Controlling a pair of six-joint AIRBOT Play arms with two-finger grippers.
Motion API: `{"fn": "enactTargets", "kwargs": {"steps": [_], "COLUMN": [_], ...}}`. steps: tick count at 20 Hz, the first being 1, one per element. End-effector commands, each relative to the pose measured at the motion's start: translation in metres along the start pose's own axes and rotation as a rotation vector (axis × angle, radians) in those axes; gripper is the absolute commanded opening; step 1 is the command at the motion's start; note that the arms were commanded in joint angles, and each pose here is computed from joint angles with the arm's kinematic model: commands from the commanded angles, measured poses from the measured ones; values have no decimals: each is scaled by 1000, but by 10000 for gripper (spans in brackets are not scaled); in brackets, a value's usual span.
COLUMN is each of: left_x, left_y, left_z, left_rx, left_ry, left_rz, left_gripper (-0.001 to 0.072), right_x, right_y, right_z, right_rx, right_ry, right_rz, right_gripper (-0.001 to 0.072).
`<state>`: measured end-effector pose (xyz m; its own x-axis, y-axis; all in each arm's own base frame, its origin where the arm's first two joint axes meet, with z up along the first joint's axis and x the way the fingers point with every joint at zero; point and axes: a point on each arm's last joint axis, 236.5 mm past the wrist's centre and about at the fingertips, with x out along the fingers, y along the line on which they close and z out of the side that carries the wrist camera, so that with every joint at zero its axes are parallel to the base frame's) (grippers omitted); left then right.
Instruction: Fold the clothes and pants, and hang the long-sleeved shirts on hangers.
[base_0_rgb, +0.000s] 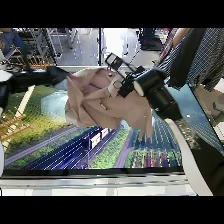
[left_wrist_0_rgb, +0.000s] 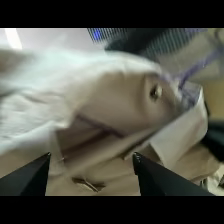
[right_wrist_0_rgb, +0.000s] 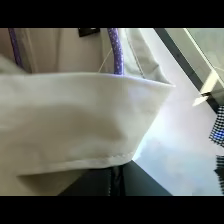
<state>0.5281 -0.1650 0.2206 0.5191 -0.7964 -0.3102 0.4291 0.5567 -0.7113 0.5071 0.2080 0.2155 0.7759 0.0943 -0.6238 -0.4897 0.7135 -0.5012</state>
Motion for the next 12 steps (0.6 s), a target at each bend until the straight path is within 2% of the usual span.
{"fn": "enactTargets", "kwargs": {"steps": [1,3,6,8,10,12], "left_x": [27,28,20,14,6,2], "left_y": [-55,-96,-133,-151,-160,-162], "left_z": [-53,-90,-119,-125,-127,-127], "left_rx": [76,139,196,226,236,243], "left_ry": [178,307,402,412,421,421], "left_rz": [-119,-224,-287,-307,-316,-317], "left_gripper": [556,548,530,529,529,530], "right_x": [-46,-65,-99,-125,-151,-188], "right_y": [-33,-70,-130,-177,-219,-236], "right_z": [21,20,6,-24,-94,-199], "right_rx": [308,448,563,702,865,1003], "right_ry": [-119,-171,-227,-231,-92,215], "right_rz": [-14,-86,-239,-355,-511,-685], "right_gripper": [17,18,18,18,18,18]}}
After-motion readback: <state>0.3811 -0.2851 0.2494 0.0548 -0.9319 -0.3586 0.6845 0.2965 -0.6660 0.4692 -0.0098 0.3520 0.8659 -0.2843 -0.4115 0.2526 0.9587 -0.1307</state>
